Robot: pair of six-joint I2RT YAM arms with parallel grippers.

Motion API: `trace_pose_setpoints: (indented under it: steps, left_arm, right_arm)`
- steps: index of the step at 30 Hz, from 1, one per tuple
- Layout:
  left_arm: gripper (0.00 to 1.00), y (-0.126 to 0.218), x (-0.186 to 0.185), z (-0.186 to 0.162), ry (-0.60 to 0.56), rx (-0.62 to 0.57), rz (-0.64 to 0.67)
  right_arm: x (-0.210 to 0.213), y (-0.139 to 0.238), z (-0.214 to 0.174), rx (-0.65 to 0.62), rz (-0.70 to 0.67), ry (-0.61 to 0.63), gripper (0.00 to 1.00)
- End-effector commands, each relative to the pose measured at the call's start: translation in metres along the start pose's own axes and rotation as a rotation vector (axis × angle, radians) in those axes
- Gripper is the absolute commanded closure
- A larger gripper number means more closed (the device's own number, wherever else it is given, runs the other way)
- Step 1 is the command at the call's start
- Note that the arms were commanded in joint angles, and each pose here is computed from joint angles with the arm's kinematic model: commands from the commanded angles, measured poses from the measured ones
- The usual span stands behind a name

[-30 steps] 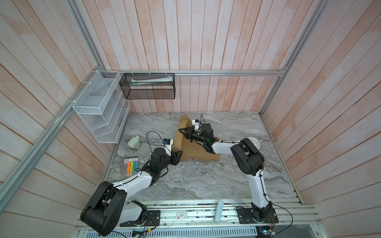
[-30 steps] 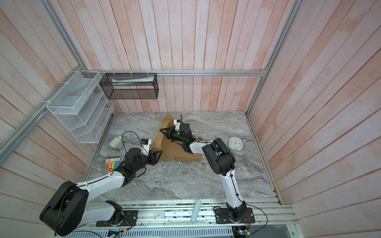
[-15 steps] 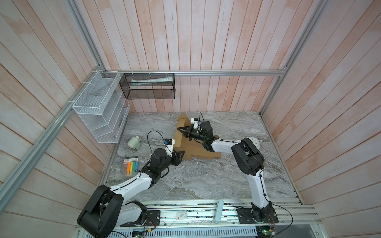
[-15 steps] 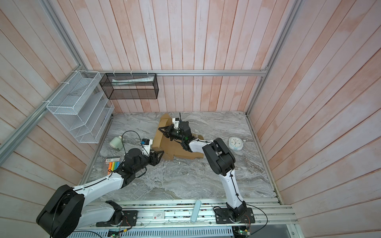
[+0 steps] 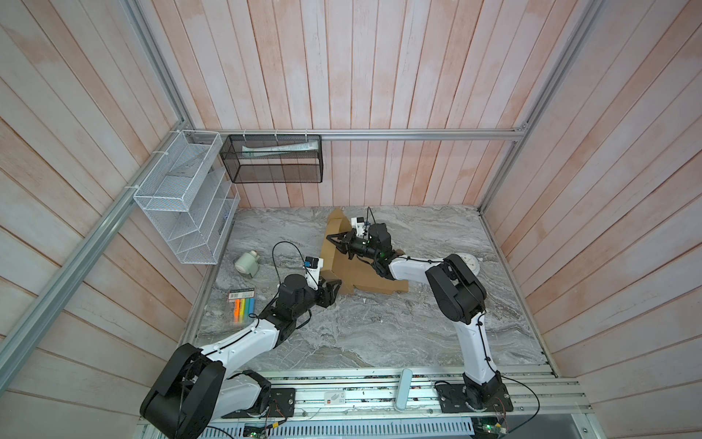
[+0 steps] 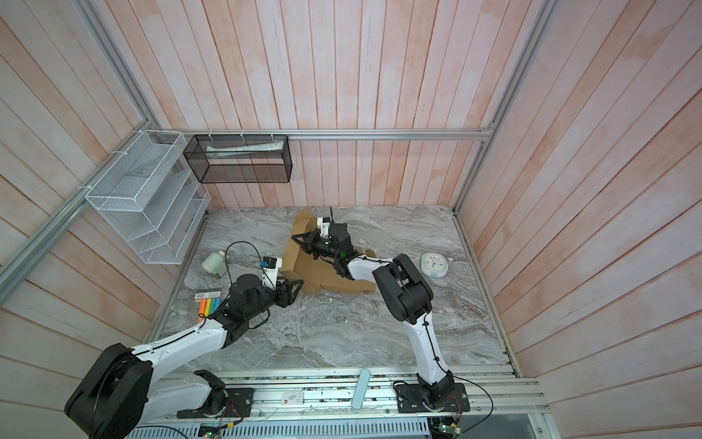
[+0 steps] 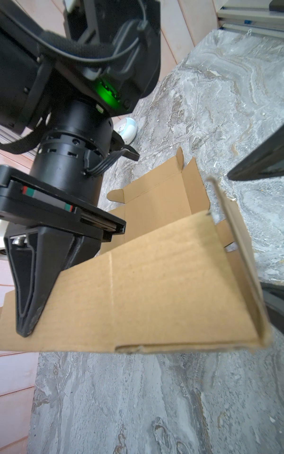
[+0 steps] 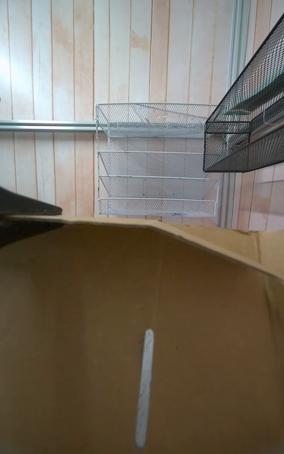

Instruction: Fold the paper box

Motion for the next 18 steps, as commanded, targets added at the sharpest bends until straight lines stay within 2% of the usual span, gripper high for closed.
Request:
trace_pose_setpoints:
  steps: [1, 9, 13, 18]
  left_arm:
    - [0.36, 0.002, -0.005, 0.000, -0.016, 0.004, -0.029]
    - [0.46, -0.005, 0.002, 0.001, -0.015, 0.023, 0.041]
    - [0.48, -0.006, 0.007, 0.000, -0.016, 0.027, 0.085]
    - [0.48, -0.005, 0.012, 0.001, -0.021, 0.030, 0.139]
  right_arm:
    - [0.001, -0.007, 0.001, -0.004, 0.007, 0.027, 1.00]
    - [0.005, -0.007, 0.000, -0.003, 0.001, 0.047, 1.00]
    - [0.017, -0.005, -0.001, 0.007, -0.002, 0.102, 1.00]
    - [0.013, 0.002, -0.005, 0.035, 0.021, 0.096, 1.00]
Point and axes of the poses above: each gripper's point midway between its finger pads, its own y axis back along the fingers, its own x axis along the line the jaws close on, z = x × y, the point moved 7 cm from there along y, back along the fingers, and after that the axes turned 4 degrees about y, right-handed, at the moved point
